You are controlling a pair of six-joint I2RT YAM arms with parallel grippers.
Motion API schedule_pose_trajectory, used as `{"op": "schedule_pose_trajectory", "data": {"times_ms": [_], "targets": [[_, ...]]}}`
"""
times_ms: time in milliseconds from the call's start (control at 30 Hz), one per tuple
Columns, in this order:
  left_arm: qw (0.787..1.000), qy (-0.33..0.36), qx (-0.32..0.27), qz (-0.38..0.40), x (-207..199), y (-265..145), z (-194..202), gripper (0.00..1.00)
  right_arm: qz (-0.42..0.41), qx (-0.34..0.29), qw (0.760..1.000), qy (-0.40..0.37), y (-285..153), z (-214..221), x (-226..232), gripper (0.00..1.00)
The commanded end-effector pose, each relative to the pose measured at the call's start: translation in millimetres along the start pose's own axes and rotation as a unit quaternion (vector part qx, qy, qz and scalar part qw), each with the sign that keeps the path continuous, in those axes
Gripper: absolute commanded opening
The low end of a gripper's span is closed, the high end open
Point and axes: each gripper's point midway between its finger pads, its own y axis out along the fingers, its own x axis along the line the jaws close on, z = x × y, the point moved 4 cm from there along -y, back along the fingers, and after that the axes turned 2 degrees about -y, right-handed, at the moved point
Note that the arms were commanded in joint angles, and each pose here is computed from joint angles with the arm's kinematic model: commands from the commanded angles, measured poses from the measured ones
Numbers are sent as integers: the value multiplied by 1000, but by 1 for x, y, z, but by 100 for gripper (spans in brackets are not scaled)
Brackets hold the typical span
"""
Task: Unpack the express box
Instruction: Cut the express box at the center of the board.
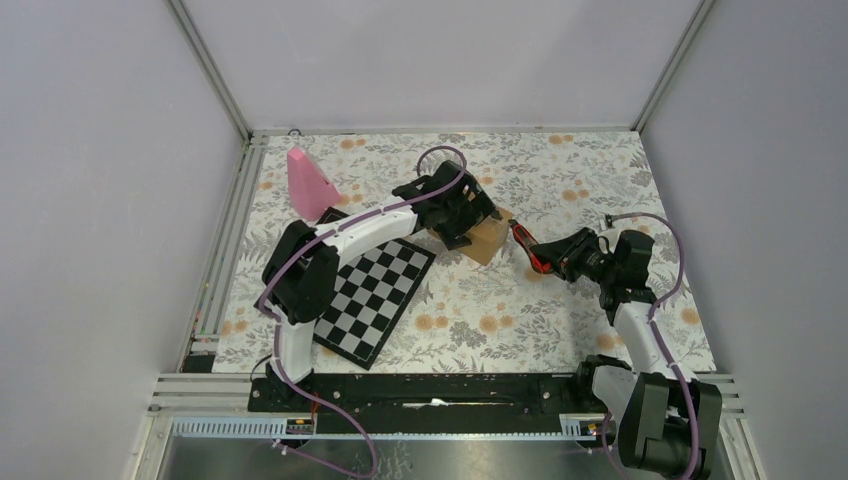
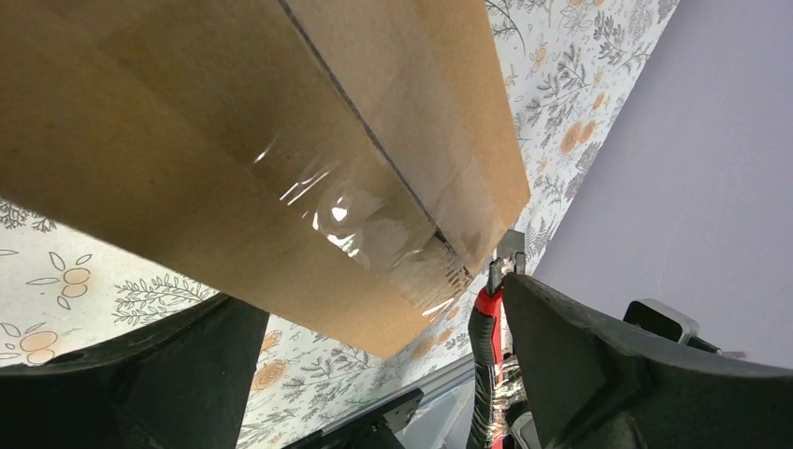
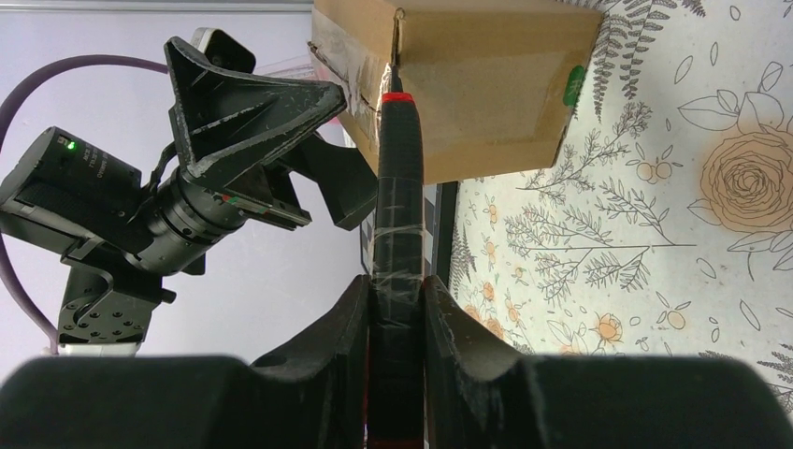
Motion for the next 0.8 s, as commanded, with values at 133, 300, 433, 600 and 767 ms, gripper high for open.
{"op": "schedule_pose_trajectory", "data": {"times_ms": [133,300,433,600,767], "targets": [[999,-7,10,31,-23,-1,2,97,-22,27,999,-11,-2,3,11,0],[1000,-2,0,29,-22,-6,-1,97,-26,40,999,-11,-5,7,13,0],[1000,-1,0,19,-17,-5,-3,97,-28,41,999,-11,-5,8,14,0],[1000,-1,0,17,-15,-5,-4,97,-32,50,998,-8,-6,11,13,0],[1000,3,-6,19,-17,-11,-9,97,-33,58,998,-9,-7,14,14,0]]}}
